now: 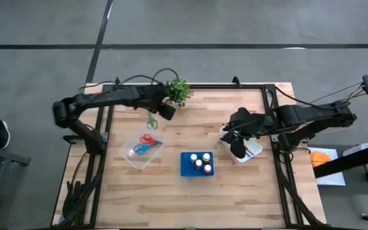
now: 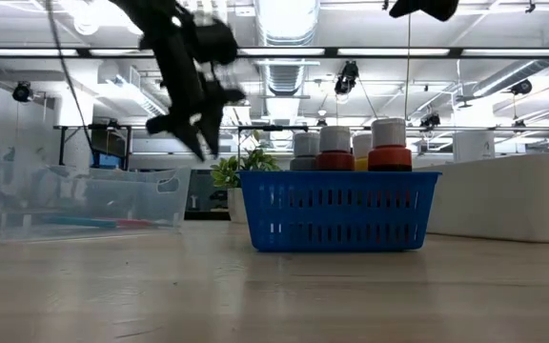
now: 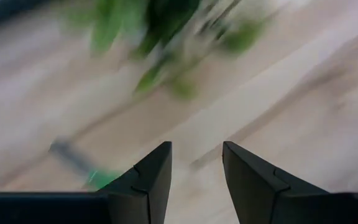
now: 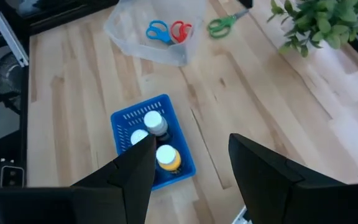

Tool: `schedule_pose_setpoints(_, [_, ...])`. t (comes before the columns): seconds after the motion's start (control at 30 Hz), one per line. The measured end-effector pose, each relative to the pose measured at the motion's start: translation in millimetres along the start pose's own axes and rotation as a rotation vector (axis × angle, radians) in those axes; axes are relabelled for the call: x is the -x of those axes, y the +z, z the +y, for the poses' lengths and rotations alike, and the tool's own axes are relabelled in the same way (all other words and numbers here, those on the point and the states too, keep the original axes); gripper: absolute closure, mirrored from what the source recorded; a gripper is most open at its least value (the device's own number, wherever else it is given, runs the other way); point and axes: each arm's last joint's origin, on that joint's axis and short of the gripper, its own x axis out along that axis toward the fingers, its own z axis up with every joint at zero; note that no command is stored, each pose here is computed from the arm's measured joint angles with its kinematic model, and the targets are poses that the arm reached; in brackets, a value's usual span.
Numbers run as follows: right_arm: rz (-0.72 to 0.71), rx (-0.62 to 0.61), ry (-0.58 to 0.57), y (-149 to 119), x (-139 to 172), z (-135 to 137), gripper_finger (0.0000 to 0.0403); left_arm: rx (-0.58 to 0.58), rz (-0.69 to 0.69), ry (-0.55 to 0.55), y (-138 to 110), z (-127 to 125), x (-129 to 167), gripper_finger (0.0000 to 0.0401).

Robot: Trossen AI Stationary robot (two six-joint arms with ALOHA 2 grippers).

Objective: Pick & Place Paint Supplies
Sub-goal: Put the green scissors in the transparent bin

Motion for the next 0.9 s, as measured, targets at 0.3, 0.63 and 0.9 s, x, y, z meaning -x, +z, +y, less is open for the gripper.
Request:
schedule_pose_setpoints(0.3, [-0.025, 0.007, 0.060, -4.2, 6.5, 8.0, 0.0202, 0.013, 0.343, 0.221, -9.0, 5.3, -59.2, 0.0249])
schedule_pose_setpoints(0.63, [-0.060, 0.026, 0.112, 2.1, 17.4, 20.7, 0.0202, 0.071, 0.378, 0.237, -13.5, 7.6, -74.8, 0.0249])
schedule_pose_setpoints(0.9, [-0.056, 0.031, 0.117, 1.0, 17.4, 22.3, 0.0202, 0.110, 0.398, 0.250, -22.4, 12.1, -80.3, 0.0289])
